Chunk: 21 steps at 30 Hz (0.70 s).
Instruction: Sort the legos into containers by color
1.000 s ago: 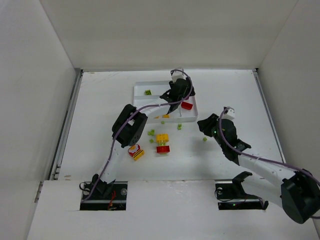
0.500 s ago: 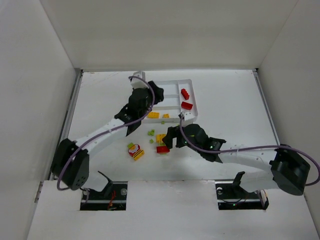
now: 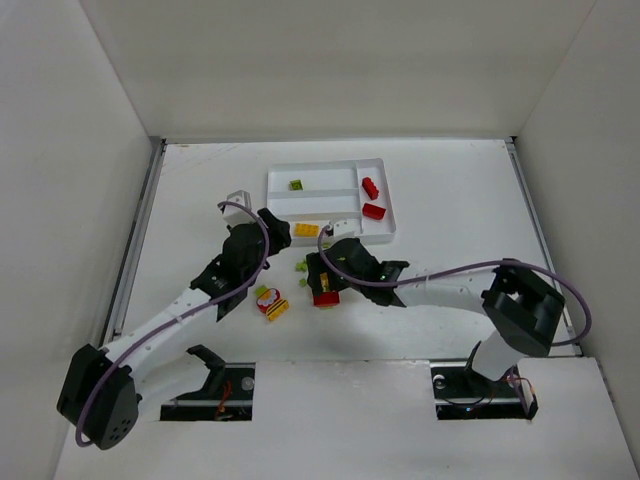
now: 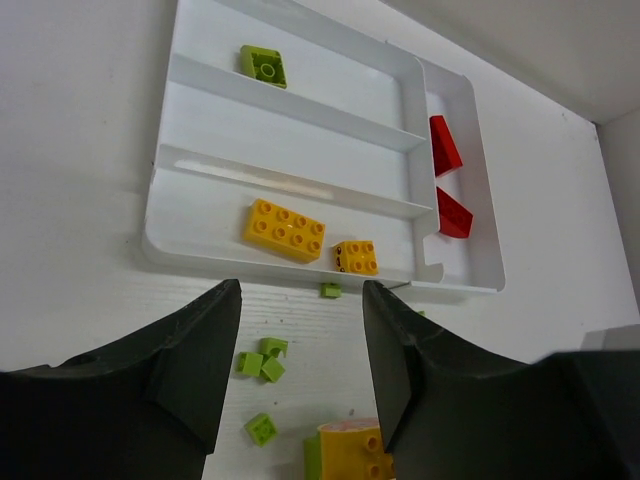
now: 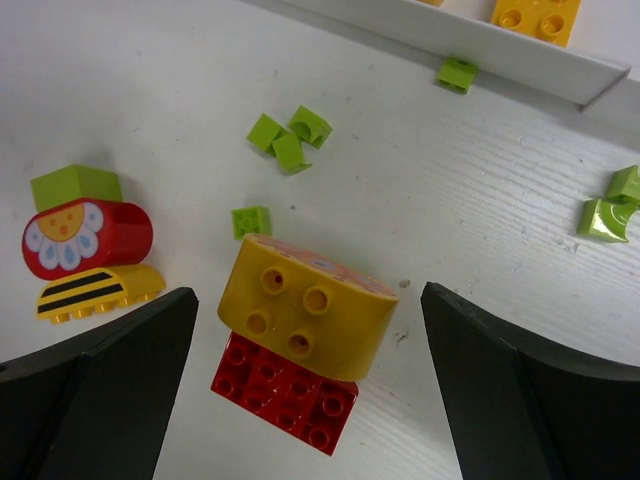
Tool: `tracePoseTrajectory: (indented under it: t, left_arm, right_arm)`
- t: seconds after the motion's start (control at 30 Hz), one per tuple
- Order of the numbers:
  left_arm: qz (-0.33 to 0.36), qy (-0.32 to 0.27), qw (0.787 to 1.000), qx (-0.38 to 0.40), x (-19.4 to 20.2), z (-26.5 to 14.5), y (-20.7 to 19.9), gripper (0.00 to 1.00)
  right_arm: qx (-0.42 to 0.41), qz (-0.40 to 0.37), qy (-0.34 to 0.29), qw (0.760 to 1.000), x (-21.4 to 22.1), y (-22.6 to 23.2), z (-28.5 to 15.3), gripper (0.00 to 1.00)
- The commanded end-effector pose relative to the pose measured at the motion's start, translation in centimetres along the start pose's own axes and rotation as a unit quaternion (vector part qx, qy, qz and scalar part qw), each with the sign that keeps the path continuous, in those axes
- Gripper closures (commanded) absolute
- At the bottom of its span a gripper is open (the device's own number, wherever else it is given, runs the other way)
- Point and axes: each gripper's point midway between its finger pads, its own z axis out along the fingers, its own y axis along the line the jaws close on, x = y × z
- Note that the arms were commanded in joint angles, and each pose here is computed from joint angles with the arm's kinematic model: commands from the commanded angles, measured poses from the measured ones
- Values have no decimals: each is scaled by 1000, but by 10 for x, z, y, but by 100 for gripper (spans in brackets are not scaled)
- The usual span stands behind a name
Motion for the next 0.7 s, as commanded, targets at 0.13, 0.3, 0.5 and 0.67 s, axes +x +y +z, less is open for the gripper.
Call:
tracePoseTrajectory:
  t: [0.13,0.3,0.5,0.67]
  left_arm:
    - [-13,-3,1000,-4,-1,-14,14,50]
    - [-15,7,1000,2,2,-21,14,47]
    - [-10,25,999,19,8,-34,10,40]
    - [-5,45,998,42,19,-47,5,35]
  right_arm:
    - [17,21,-17,1000,-18,9,10,8]
    - [16,28,-17,999,-17,9,8,26]
    - [6,49,-20,999,-21,7,3,40]
    - [-13,75,-35,997,-37,3,-6,40]
